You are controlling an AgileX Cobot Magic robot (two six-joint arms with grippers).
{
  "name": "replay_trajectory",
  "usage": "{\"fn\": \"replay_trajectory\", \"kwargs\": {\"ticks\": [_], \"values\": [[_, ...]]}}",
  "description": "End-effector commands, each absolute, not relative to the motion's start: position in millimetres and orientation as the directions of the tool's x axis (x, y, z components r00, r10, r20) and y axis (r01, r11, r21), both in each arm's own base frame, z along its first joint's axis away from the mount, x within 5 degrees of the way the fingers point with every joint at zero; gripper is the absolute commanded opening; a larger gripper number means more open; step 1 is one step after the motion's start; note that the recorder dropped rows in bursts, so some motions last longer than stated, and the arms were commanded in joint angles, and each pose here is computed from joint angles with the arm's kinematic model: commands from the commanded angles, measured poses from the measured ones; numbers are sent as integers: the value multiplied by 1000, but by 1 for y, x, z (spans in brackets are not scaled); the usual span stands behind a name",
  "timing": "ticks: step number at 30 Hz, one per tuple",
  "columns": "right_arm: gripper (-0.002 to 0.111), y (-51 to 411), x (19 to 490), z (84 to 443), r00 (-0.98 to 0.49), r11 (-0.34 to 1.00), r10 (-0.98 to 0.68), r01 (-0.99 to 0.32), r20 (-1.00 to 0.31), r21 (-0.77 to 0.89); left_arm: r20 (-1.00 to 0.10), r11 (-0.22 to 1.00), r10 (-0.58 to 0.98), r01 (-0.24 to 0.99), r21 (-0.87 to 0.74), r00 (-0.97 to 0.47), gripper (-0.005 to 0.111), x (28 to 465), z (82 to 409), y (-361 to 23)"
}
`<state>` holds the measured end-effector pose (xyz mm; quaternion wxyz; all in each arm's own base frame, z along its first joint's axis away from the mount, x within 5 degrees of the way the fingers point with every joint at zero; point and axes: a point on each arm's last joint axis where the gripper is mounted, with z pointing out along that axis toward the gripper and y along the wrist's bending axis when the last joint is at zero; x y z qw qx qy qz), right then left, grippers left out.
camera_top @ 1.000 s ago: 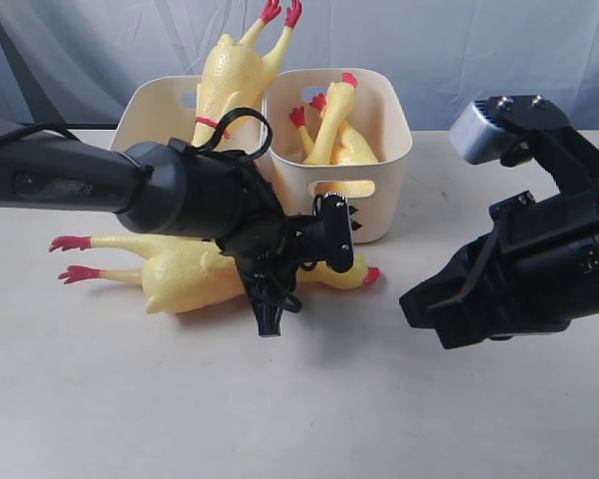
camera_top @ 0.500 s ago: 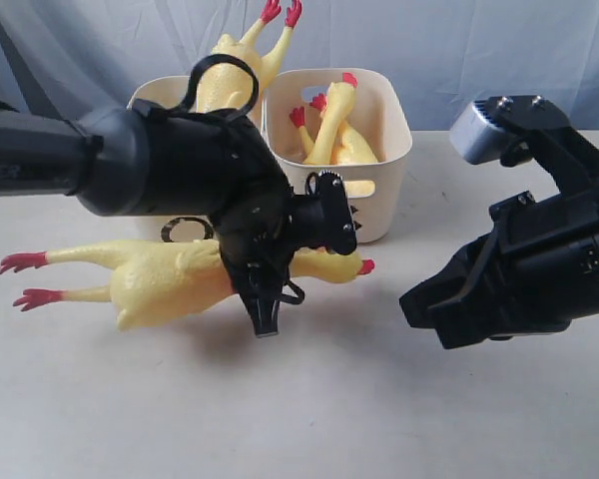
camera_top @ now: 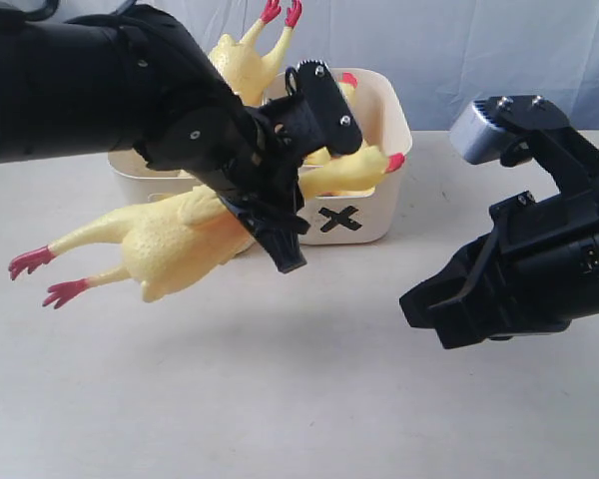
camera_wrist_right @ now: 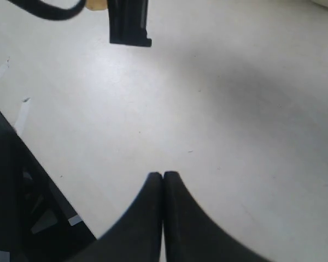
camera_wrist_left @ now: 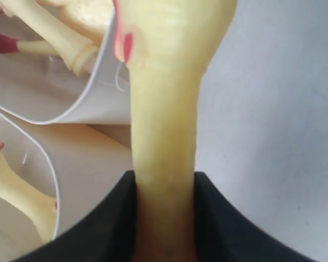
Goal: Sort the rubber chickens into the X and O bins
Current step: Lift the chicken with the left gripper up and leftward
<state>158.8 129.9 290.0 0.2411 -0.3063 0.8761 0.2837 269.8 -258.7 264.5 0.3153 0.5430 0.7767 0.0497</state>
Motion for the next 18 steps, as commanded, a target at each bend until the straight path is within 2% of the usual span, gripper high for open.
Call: {"fn": "replay_trajectory", "kwargs": {"ticks": [1,6,18], "values": [[-1,129,159,290,-693,654,-395,-673,-603,345,-523,462,826,784,416,-210,0,263,291,-253],[-1,129,159,290,-693,654,-395,-673,-603,345,-587,528,779,736,424,-220,0,263,316,-235],[-1,129,159,290,-693,654,-395,-673,-603,345,-695,706,663,541,457,-278,0,281,367,-161]]}}
